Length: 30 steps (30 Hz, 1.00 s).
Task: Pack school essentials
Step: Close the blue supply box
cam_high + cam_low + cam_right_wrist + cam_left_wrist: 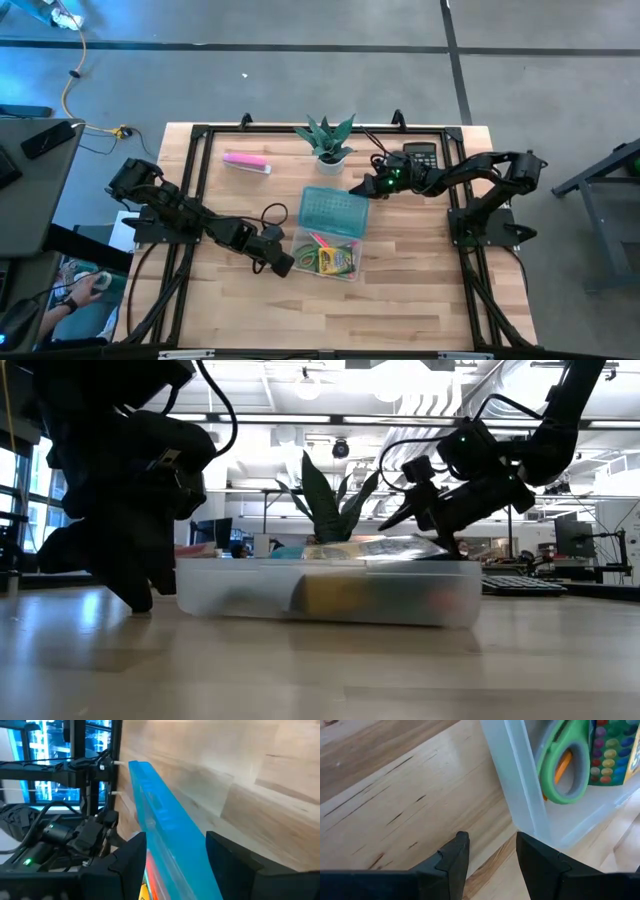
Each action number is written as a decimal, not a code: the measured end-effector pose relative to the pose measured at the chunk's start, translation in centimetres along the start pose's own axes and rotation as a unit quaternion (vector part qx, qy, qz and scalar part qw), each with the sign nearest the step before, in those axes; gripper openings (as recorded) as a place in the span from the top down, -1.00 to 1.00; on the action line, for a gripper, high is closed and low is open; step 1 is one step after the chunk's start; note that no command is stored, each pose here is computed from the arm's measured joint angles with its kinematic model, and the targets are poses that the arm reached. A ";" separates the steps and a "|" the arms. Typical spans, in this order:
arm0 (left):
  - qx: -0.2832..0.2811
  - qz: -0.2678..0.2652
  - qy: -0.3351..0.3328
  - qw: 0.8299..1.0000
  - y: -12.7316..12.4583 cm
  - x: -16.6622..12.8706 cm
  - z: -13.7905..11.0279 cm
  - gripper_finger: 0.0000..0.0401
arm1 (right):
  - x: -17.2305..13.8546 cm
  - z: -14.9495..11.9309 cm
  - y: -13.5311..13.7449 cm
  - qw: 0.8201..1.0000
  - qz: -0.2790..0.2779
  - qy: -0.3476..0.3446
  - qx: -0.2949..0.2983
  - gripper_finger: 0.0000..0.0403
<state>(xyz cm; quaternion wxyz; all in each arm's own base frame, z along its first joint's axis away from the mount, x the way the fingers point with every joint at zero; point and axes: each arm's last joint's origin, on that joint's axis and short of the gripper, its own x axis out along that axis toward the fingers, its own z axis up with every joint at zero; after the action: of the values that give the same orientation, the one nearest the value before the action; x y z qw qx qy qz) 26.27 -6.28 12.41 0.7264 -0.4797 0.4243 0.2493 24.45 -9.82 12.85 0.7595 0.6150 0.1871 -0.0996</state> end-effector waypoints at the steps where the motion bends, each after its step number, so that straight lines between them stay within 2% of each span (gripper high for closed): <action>1: 0.000 0.000 0.000 1.000 0.0 0.0 0.0 0.24 | 0.0 0.0 0.0 1.000 0.002 0.003 -0.001 0.03; 11: -0.005 -0.001 -0.002 1.000 0.0 0.0 0.0 0.24 | 0.0 0.2 1.0 0.998 0.057 0.011 -0.015 0.03; 30: -0.038 0.002 -0.015 0.999 0.2 0.0 1.2 0.24 | 0.0 -0.3 2.1 0.992 0.112 0.053 -0.016 0.03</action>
<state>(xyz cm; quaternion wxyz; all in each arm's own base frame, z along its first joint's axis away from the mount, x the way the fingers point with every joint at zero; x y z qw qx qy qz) 26.57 -5.09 12.49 0.7138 -0.5019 0.4045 0.2738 25.25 -9.08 14.70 0.7648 0.6242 0.1581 0.0218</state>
